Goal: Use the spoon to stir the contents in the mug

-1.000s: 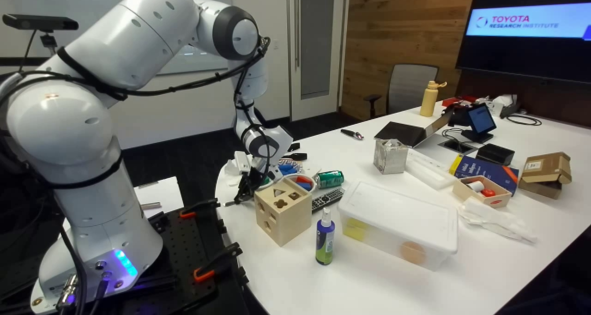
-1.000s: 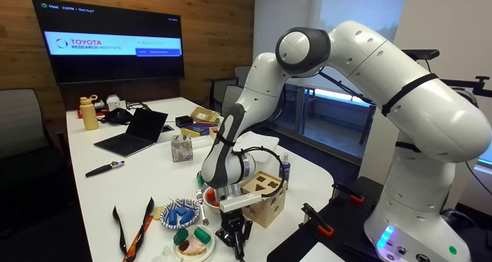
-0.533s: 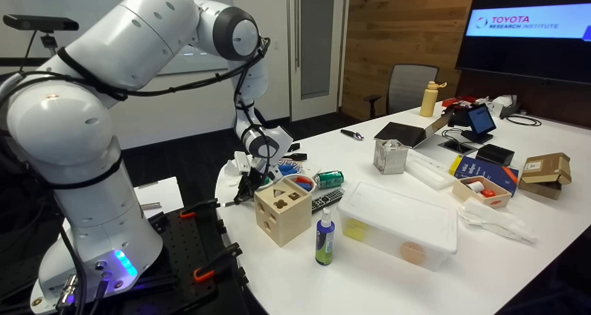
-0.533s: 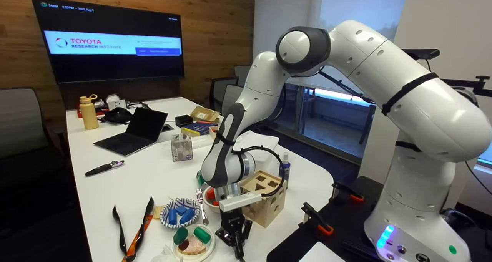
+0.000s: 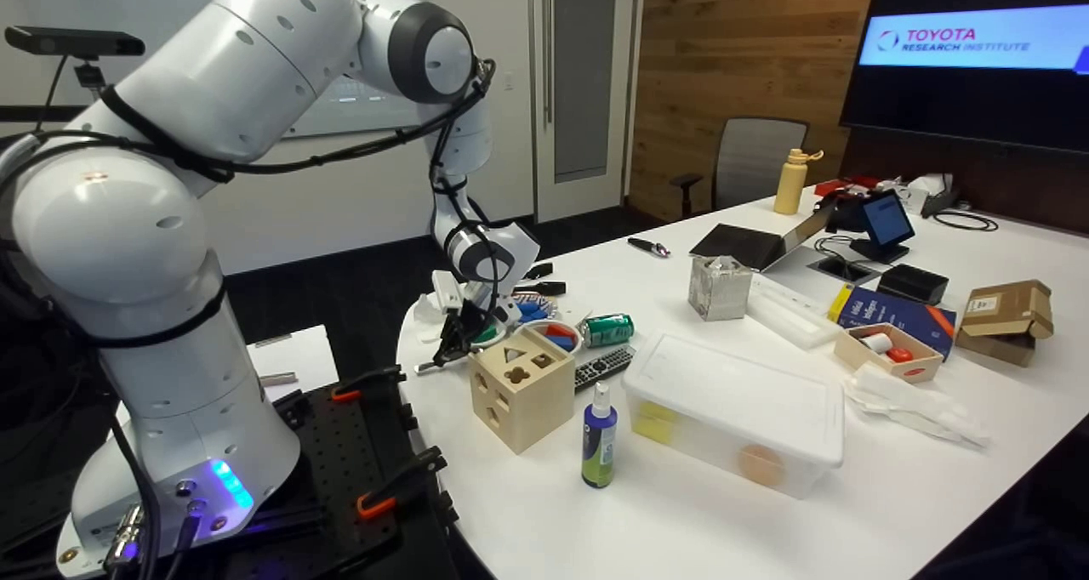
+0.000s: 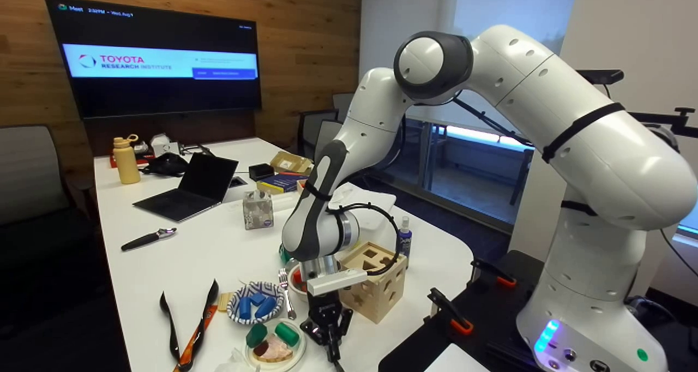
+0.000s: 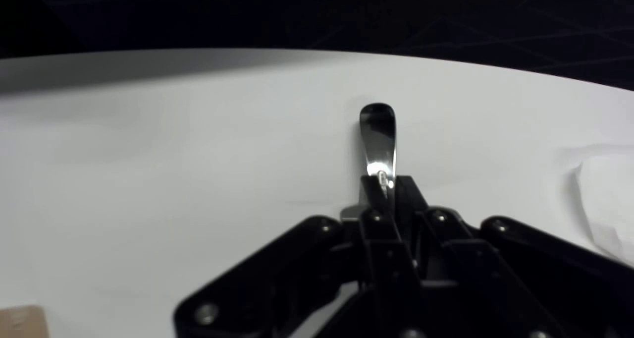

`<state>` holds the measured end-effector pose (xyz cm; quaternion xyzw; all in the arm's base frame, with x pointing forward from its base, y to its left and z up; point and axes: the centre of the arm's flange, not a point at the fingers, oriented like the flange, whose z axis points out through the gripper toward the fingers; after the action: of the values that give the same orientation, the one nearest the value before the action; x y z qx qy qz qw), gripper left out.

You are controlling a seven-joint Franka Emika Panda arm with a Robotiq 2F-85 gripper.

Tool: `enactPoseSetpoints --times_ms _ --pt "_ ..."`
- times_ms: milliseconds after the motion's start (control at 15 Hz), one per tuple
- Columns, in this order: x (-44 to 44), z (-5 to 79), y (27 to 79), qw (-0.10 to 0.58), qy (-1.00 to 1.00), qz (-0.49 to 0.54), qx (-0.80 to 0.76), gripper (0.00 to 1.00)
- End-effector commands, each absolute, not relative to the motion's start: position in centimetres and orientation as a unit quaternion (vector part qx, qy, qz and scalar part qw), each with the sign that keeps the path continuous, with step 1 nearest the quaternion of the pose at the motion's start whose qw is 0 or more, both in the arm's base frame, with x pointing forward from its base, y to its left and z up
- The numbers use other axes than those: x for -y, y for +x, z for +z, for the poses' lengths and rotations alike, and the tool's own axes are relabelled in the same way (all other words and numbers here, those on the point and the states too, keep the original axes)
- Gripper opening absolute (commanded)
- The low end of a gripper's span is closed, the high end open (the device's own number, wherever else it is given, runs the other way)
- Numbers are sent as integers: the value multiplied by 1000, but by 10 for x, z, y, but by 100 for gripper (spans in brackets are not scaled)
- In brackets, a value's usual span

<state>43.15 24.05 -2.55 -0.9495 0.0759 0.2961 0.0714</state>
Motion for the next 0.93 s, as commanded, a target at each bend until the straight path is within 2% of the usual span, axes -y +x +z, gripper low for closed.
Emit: enactPoseSetpoints --times_ms 0,467,867 --pt "-241 26 434 79 -954 283 -60 3" --pt "-223 94 477 91 -951 292 -49 3" --pt "-178 68 521 139 -923 358 -14 3"
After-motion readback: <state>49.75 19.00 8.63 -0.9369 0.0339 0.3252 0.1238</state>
